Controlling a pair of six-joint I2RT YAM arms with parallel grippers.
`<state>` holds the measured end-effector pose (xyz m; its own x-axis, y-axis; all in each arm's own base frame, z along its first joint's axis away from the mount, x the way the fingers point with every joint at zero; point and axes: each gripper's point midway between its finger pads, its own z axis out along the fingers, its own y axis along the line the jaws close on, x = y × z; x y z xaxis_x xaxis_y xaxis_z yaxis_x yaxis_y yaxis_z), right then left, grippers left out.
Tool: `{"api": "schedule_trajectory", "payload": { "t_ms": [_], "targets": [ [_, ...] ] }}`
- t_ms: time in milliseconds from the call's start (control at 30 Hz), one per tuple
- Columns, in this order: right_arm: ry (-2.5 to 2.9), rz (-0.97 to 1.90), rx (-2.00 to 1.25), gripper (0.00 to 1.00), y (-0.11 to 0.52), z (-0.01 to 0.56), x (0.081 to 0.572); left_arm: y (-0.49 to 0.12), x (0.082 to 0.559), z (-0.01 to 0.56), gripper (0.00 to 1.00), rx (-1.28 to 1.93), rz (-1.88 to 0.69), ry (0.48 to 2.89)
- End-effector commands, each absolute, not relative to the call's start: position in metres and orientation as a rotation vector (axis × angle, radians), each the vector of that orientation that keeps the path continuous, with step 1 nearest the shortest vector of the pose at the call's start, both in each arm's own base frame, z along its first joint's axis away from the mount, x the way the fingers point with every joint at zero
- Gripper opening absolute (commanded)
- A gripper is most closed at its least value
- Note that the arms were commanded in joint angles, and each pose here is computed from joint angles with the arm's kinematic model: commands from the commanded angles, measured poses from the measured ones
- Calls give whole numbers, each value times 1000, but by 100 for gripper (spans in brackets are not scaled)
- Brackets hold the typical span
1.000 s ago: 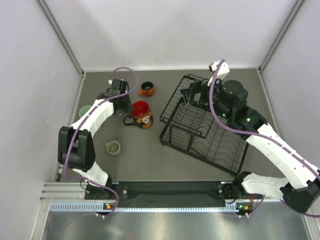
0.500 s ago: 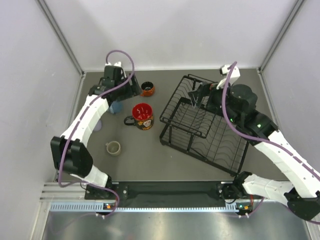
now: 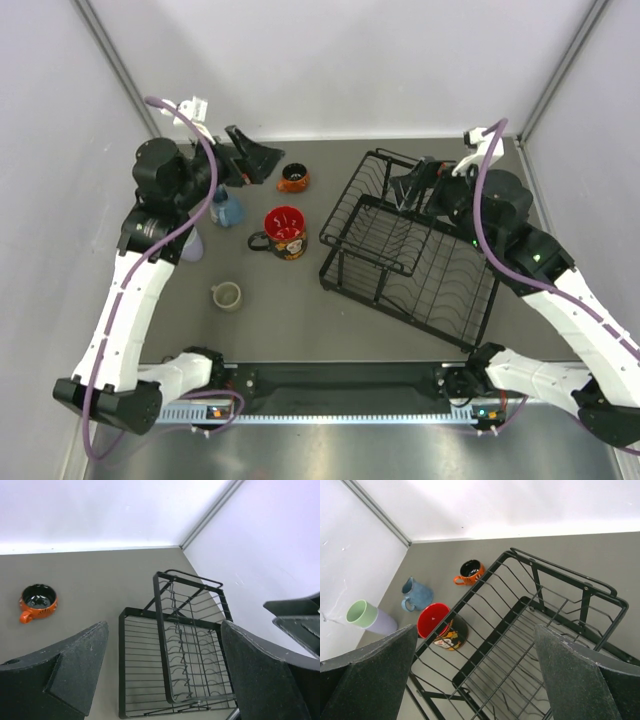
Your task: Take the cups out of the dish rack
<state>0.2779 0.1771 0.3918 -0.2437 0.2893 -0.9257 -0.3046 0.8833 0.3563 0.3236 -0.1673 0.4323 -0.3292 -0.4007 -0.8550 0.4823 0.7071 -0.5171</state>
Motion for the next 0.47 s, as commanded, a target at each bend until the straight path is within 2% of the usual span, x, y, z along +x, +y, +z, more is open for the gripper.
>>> {"api": "schedule_trajectory", "payload": {
  "t_ms": [0, 433],
  "targets": [
    [1686, 584, 39, 100, 170, 409, 276, -176, 320, 422, 99, 124, -940, 1677],
    [1705, 600, 35, 100, 174, 409, 275, -179, 308, 429, 99, 148, -983, 1640]
  ]
}}
